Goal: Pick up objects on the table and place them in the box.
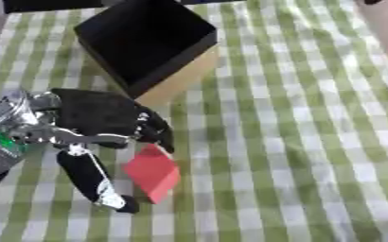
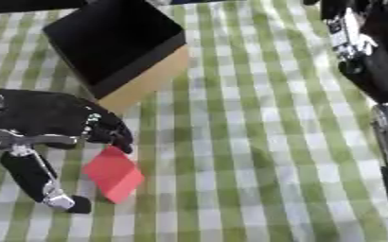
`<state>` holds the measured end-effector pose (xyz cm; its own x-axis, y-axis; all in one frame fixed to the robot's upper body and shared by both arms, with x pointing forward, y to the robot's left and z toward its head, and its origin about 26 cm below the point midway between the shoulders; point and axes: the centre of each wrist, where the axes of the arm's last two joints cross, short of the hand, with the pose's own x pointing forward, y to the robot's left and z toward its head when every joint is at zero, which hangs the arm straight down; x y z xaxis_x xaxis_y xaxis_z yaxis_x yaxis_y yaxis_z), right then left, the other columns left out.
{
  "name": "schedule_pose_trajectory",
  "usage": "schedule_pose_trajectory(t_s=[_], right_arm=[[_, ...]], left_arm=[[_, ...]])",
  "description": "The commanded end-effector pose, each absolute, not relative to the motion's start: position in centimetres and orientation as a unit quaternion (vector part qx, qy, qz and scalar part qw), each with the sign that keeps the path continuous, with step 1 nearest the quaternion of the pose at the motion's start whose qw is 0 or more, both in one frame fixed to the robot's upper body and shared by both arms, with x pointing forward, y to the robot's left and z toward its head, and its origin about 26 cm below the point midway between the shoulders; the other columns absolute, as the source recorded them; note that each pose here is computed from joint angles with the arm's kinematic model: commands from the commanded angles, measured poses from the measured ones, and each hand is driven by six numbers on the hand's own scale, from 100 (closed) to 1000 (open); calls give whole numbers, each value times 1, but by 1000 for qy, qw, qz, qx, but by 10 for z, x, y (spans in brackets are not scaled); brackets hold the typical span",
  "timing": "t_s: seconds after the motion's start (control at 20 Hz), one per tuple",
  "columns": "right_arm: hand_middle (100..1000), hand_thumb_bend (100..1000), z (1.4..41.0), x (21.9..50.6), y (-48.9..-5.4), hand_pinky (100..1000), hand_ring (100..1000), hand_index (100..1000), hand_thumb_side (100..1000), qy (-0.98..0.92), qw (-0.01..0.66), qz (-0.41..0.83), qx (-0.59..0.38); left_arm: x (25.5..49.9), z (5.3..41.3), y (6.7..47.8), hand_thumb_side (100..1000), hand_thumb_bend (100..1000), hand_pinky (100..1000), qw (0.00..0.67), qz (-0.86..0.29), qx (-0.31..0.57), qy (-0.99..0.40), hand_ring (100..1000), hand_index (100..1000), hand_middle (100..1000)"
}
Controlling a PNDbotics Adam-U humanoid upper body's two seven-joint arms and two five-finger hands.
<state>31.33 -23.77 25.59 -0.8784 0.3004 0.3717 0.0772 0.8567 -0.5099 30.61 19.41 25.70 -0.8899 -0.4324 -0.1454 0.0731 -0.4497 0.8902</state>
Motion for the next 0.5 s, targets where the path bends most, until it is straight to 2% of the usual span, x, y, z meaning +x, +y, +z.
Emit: schedule_pose_trajectory(t_s=[0.05,0.5], right_arm=[[517,100,263,309,-238,804,804,702,714,-940,213,246,-100],[516,100,262,309,-238,804,804,702,715,-941,214,243,-100]], left_arm=[[304,269,194,587,489,801,154,-836,198,-488,892,886,822],[306,270,193,585,474,795,185,-840,194,-472,892,891,825]])
